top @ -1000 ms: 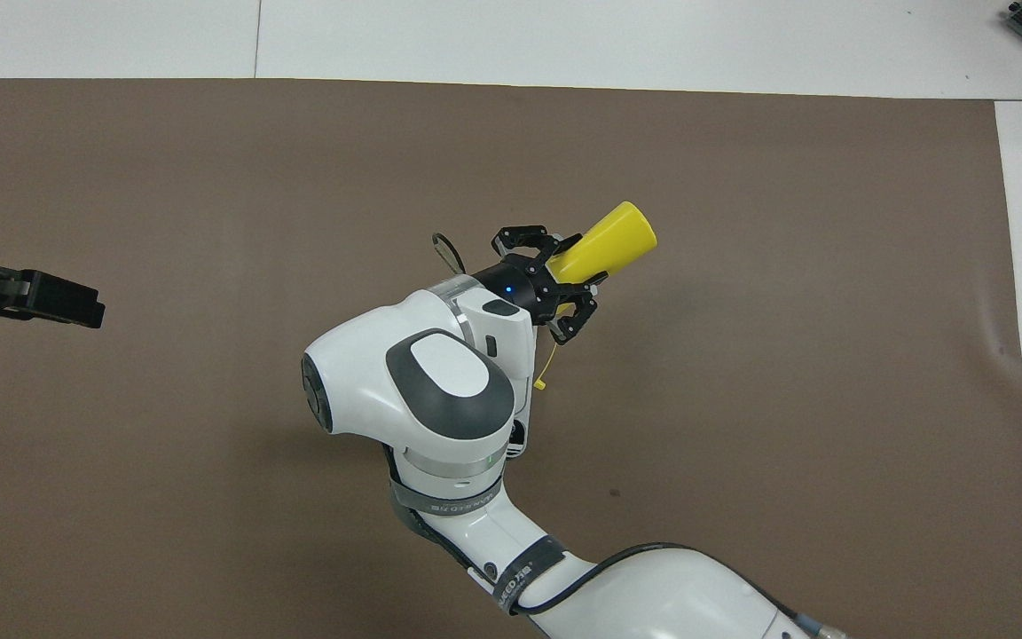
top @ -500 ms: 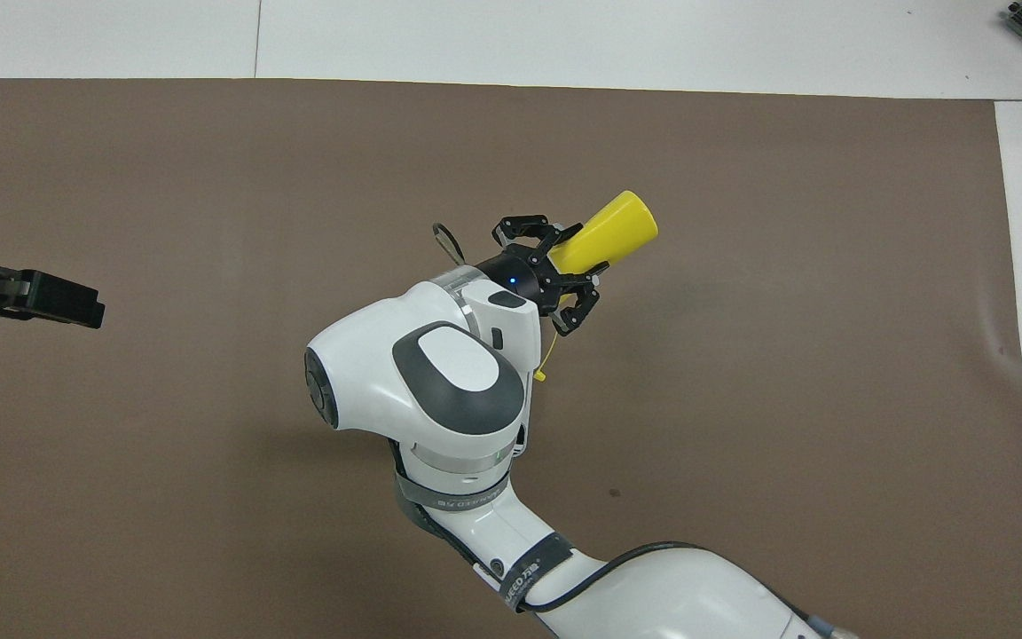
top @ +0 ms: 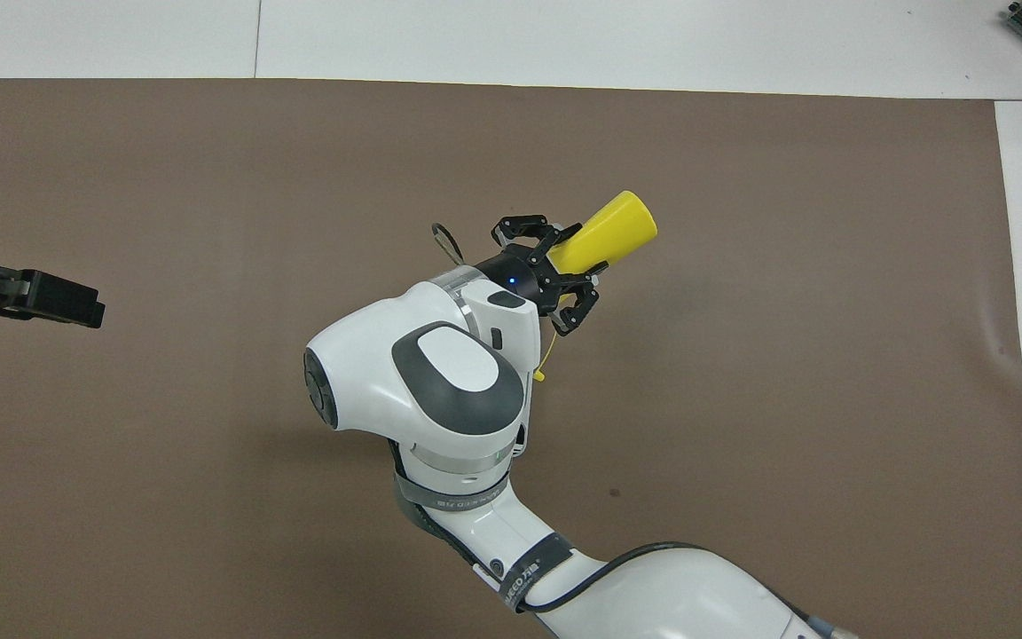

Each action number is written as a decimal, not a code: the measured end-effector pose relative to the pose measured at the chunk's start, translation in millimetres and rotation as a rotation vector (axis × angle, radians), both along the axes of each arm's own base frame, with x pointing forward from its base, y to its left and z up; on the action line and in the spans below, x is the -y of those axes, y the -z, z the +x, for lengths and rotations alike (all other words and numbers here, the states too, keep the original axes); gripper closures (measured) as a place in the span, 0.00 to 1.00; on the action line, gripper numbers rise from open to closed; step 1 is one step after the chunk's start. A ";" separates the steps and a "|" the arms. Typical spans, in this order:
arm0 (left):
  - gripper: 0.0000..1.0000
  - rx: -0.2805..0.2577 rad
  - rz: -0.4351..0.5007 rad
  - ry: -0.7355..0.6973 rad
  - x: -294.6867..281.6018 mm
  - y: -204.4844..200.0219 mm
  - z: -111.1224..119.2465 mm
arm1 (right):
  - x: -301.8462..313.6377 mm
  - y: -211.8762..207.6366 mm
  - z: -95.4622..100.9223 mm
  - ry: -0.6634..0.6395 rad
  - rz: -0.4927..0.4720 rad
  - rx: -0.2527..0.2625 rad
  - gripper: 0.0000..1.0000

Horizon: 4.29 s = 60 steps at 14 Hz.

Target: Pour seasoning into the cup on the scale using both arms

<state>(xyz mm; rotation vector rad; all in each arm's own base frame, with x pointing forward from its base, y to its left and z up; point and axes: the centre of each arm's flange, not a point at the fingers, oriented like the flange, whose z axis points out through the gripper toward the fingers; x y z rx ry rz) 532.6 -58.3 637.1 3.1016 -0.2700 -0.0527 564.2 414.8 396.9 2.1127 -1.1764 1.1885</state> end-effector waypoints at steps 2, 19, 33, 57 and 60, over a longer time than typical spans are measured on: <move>0.00 0.000 0.000 0.000 0.0 0.0 0.0 | 8.1 -6.0 4.2 0.028 0.053 -0.020 0.48; 0.00 0.000 0.000 0.000 0.0 0.0 0.0 | 225.9 -72.4 32.0 0.458 0.900 -0.499 0.48; 0.00 0.000 0.000 0.000 0.0 0.0 0.0 | 446.2 36.4 -7.9 0.404 1.379 -0.621 0.48; 0.00 0.000 0.000 0.000 0.0 0.0 0.0 | 427.3 -121.7 -28.4 -0.668 0.653 -0.817 0.00; 0.00 0.000 0.000 0.000 0.0 0.0 0.0 | 378.8 -150.0 -24.0 -0.776 0.476 -0.868 0.00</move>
